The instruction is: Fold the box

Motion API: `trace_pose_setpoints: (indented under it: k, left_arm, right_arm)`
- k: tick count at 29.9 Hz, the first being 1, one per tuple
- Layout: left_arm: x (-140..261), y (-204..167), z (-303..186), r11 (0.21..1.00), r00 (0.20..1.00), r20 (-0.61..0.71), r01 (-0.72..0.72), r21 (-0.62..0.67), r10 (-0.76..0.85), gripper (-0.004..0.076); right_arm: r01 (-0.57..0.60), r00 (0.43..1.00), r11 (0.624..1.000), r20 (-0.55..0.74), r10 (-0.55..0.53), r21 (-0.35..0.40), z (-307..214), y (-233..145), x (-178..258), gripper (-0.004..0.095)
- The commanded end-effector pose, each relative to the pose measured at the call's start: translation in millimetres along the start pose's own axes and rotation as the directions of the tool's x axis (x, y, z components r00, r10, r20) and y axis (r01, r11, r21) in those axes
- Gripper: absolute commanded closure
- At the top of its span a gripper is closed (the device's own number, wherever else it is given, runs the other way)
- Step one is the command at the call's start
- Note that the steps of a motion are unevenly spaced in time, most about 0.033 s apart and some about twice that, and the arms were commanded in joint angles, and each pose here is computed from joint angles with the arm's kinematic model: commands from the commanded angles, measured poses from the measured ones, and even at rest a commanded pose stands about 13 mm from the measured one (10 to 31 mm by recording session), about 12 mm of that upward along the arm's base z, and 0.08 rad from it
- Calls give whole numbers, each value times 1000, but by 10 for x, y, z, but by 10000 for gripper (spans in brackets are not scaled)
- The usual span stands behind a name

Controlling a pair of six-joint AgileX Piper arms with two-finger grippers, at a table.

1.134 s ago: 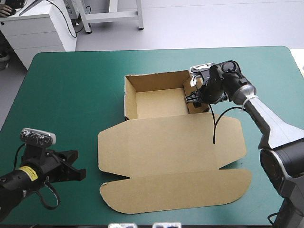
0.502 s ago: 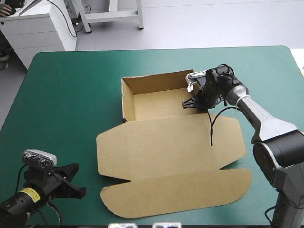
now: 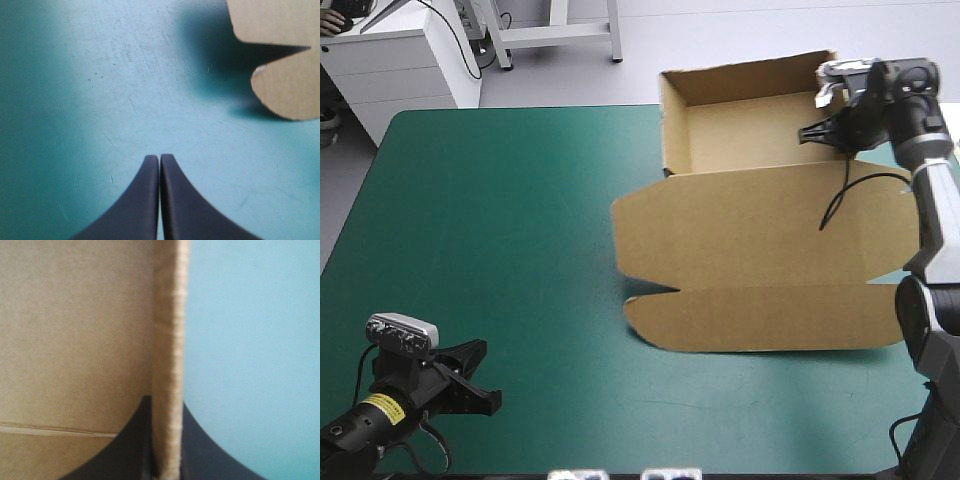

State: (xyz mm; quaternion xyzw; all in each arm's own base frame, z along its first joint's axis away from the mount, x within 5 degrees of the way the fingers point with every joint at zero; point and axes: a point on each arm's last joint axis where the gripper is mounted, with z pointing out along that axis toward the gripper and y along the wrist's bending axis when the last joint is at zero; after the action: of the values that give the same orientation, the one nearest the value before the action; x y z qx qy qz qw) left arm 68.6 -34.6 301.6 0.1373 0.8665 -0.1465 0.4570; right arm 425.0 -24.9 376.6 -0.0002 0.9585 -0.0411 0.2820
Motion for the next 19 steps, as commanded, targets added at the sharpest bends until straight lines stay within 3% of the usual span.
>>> trace_pose_setpoints:
  k: [1,10,19]
  left_arm:
    - [-127,-28,-41,1000,997,80,21,23,-23,732]
    - [-127,-28,-41,1000,997,80,21,23,-23,732]
    - [-117,-29,-41,999,997,69,21,24,-22,732]
  right_arm:
    - [-108,992,991,77,102,84,-390,-566,25,928]
    - [-283,956,943,-29,292,176,112,-1440,278,928]
    - [-301,938,940,-125,322,161,591,-1589,396,911]
